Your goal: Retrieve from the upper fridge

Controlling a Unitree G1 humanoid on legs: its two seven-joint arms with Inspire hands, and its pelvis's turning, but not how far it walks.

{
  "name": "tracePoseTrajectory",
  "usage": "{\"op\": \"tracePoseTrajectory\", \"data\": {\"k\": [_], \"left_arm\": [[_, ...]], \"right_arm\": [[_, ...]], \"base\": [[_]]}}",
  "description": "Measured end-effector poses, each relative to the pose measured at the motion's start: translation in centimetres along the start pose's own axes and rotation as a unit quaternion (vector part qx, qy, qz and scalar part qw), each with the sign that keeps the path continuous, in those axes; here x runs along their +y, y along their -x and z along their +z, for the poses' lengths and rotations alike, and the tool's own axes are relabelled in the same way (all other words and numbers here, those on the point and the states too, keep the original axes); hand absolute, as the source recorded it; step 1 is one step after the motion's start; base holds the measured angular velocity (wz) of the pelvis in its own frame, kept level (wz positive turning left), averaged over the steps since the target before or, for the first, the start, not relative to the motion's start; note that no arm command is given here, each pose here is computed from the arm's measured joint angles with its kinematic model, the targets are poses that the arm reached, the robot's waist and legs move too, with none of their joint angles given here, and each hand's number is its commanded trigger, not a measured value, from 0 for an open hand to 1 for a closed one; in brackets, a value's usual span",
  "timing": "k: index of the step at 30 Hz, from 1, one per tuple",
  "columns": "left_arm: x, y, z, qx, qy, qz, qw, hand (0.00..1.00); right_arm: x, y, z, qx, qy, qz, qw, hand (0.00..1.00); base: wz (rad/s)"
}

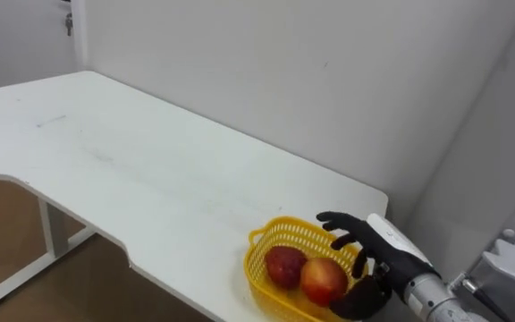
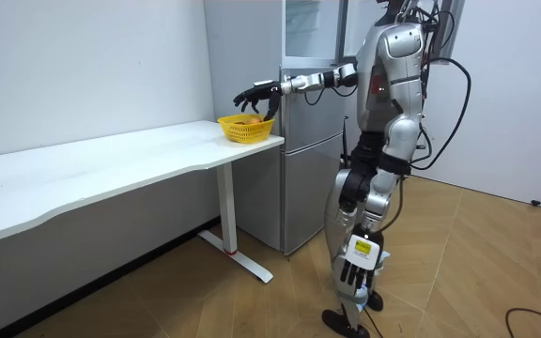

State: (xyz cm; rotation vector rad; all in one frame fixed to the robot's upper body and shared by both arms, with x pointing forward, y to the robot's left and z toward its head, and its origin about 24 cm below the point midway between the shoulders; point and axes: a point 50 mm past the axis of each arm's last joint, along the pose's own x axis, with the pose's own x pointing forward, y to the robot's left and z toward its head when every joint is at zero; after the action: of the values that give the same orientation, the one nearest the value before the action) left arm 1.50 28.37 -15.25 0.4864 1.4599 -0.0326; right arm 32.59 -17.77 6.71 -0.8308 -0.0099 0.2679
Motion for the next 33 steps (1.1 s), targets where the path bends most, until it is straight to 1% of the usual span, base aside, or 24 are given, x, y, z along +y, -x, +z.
{"op": "tracePoseTrajectory", "data": {"k": [12,19,25,27,29,31,33], "left_arm": [[-0.1,0.0,-0.3,0.005,-0.001,-0.002,1.000,0.00],[-0.1,0.0,-0.3,0.005,-0.004,-0.001,1.000,0.00],[-0.1,0.2,-1.0,0.011,0.003,0.009,1.000,0.00],[-0.1,0.2,-1.0,0.010,-0.005,0.010,1.000,0.00],[-0.3,0.1,-0.9,0.008,-0.004,0.008,1.000,0.00],[-1.0,0.2,-0.7,0.002,-0.001,0.002,1.000,0.00],[-1.7,0.2,-0.7,0.002,0.002,-0.006,1.000,0.00]], "right_arm": [[0.0,0.0,-0.3,0.005,-0.006,0.001,1.000,0.00],[-0.4,-0.2,0.4,-0.008,-0.033,-0.008,0.999,0.00],[-1.0,-0.2,2.1,-0.053,-0.056,-0.028,0.997,0.00],[-1.3,-0.1,2.9,-0.074,-0.062,-0.033,0.995,0.00],[-2.0,0.0,3.6,-0.092,-0.088,-0.044,0.991,0.00],[-3.3,0.3,4.9,-0.127,-0.129,-0.065,0.981,0.00],[-4.0,0.8,5.8,-0.150,-0.135,-0.079,0.976,0.00]], "base": [[0.01],[-0.01],[-0.11],[-0.07],[-0.02],[0.00],[-0.05]]}}
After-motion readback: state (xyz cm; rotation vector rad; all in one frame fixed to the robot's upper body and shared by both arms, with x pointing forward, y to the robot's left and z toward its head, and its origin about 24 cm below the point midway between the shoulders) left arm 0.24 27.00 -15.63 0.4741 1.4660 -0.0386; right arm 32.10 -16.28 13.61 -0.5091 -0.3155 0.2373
